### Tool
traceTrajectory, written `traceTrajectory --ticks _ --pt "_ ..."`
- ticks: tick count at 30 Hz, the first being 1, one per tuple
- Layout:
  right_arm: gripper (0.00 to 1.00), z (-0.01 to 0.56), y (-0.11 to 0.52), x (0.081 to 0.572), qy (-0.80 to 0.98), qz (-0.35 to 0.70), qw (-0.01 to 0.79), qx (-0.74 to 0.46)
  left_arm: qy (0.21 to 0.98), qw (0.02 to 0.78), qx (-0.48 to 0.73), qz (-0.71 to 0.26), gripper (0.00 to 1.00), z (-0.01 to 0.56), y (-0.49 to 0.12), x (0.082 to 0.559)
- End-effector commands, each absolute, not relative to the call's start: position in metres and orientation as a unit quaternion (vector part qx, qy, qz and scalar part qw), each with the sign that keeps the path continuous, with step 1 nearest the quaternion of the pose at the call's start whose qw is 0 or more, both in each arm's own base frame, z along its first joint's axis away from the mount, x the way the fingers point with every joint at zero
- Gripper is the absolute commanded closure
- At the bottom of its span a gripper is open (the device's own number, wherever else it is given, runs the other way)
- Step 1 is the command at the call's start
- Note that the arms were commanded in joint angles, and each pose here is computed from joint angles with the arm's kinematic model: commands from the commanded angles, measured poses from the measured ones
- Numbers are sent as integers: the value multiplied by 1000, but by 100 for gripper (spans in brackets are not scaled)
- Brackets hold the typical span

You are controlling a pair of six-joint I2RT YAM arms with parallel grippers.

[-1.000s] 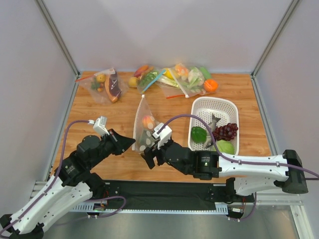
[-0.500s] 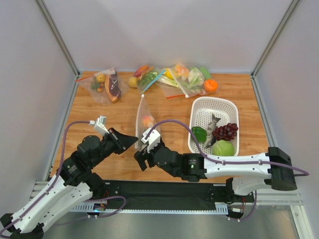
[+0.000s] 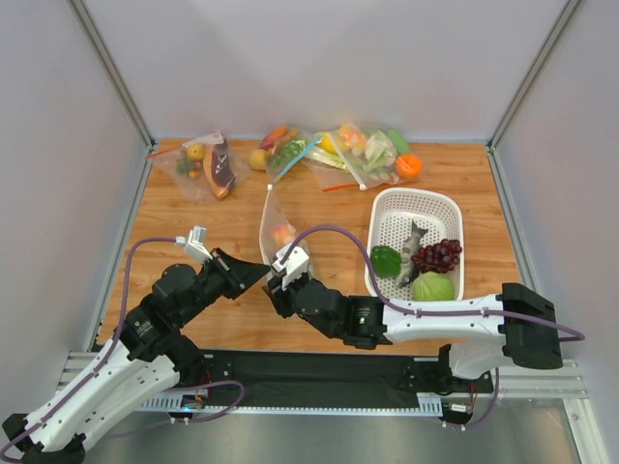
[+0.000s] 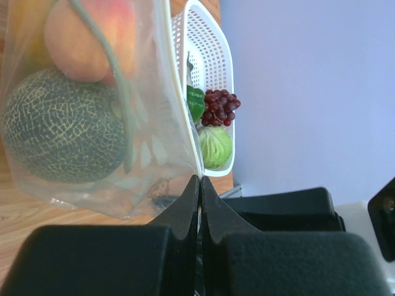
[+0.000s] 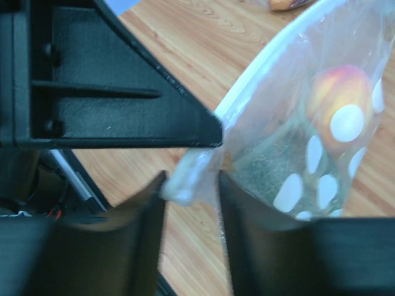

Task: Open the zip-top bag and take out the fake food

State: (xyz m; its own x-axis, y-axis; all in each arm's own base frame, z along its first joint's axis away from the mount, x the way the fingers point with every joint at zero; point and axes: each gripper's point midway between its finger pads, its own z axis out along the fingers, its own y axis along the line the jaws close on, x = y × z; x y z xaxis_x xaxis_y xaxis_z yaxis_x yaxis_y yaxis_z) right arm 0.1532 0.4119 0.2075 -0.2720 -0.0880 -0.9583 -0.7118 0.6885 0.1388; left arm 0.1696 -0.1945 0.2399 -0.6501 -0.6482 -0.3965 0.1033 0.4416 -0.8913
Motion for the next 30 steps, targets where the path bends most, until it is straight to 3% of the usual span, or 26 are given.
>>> traceTrajectory --ticks 1,5,6,11,15,19,25,30 --pt "73 212 409 167 740 286 563 -231 738 383 -168 -530 100 263 -199 166" --pt "99 216 401 169 735 286 572 -224 743 381 -159 -527 100 258 -201 165" --pt "100 211 397 169 736 281 573 -227 744 381 -158 -526 100 257 -201 165" --pt "100 220 383 167 727 285 583 -226 750 391 -155 -510 77 253 -197 167" --pt "100 222 374 166 725 287 584 -226 752 403 -156 -497 73 250 -192 169" --pt "100 219 370 162 727 291 577 -231 761 415 -153 -474 54 245 -190 176" --pt "100 211 368 154 732 307 560 -239 782 435 -113 -431 41 242 -195 190" --pt "100 207 365 146 735 317 547 -247 787 456 -90 -407 38 258 -202 206"
